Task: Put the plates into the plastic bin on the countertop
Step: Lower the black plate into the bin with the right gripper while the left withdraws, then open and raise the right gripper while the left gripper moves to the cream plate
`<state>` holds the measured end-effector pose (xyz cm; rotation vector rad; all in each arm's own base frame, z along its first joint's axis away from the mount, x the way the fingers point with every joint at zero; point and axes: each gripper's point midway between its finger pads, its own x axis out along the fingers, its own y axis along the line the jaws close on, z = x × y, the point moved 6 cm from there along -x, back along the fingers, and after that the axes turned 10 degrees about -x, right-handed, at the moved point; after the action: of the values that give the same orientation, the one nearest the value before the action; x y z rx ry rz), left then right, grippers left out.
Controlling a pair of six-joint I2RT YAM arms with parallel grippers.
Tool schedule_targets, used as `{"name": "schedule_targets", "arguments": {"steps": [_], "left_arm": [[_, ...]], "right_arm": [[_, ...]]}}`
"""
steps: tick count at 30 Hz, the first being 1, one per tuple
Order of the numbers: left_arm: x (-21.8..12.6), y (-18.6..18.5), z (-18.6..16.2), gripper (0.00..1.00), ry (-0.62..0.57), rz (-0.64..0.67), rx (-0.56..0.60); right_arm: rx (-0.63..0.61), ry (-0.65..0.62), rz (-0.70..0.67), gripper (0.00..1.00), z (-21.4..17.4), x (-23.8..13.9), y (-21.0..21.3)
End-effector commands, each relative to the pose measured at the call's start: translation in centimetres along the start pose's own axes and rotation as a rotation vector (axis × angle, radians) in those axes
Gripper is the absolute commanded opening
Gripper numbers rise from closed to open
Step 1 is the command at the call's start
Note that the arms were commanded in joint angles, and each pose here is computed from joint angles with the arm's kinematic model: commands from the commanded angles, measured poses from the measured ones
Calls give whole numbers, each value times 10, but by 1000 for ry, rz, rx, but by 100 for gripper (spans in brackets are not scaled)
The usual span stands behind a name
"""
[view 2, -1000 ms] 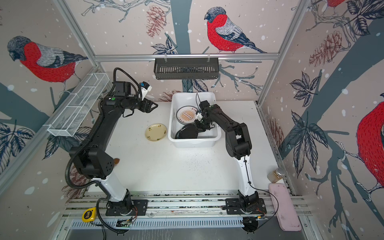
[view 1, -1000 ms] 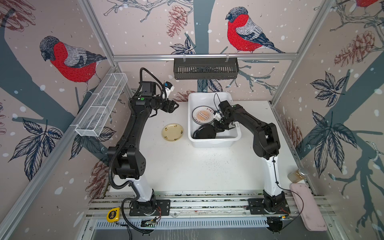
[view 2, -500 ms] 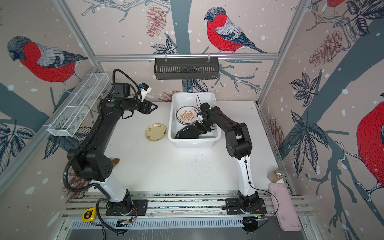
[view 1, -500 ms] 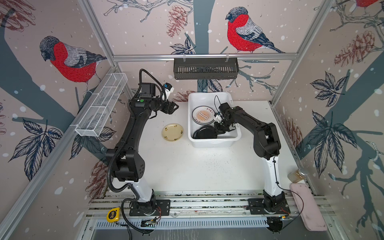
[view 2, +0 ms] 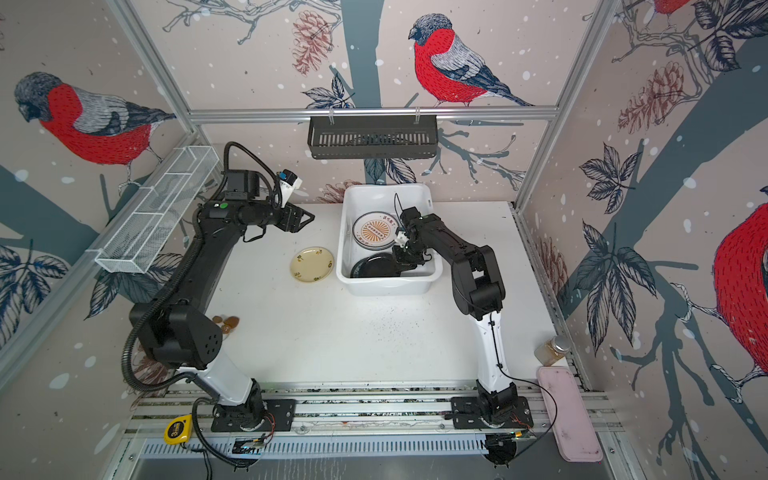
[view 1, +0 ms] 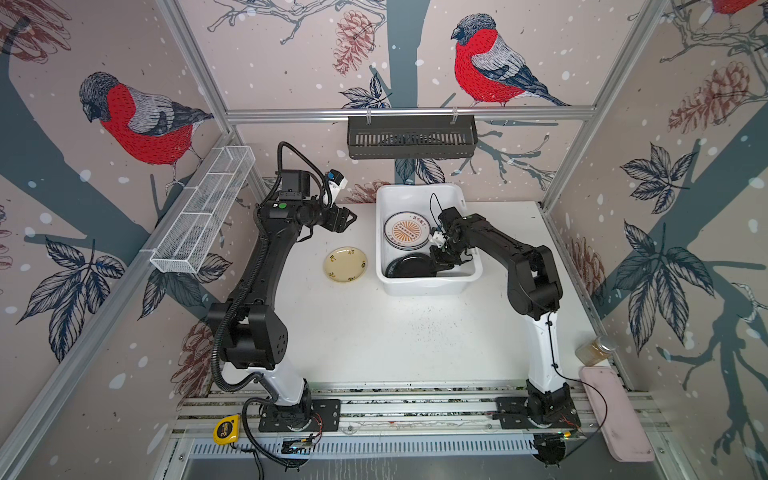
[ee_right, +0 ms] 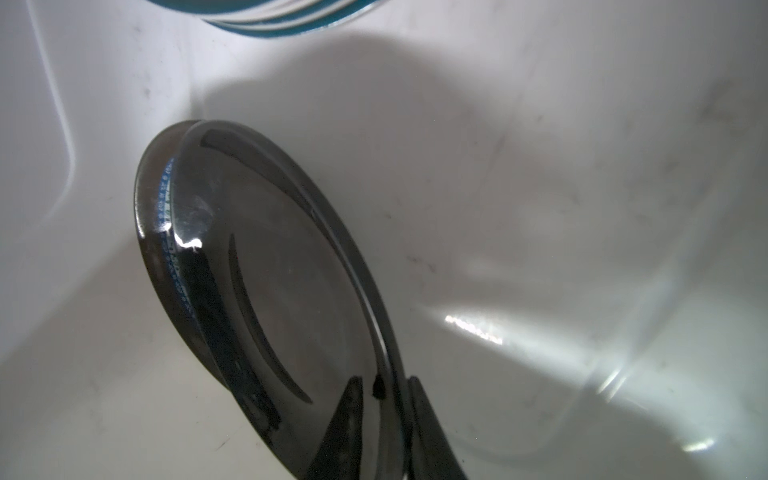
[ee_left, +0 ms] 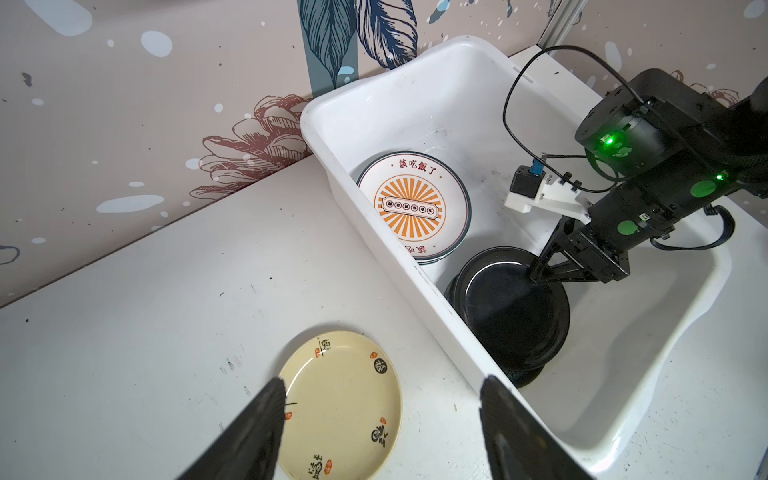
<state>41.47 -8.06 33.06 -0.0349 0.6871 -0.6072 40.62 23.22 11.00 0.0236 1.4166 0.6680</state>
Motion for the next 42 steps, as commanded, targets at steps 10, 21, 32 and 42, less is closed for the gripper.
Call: {"name": "schedule_targets", "arguments": {"steps": [10,21,32,42], "left_arm": [[-4,-2,4,73,-39,-16,27],[-1,2,-4,75,-27,-4,9],[11,14,-25,78,23,41,-76],[46,40,-82,76,196,91,-257]], "right_arm": [[2,-14,-27,25,-1,-6,1],[1,-42,-53,29,2,-17,1],[-13,-96,-62,31,20,-37,8],[-6,-198,-74,31,38,-70,13]]}}
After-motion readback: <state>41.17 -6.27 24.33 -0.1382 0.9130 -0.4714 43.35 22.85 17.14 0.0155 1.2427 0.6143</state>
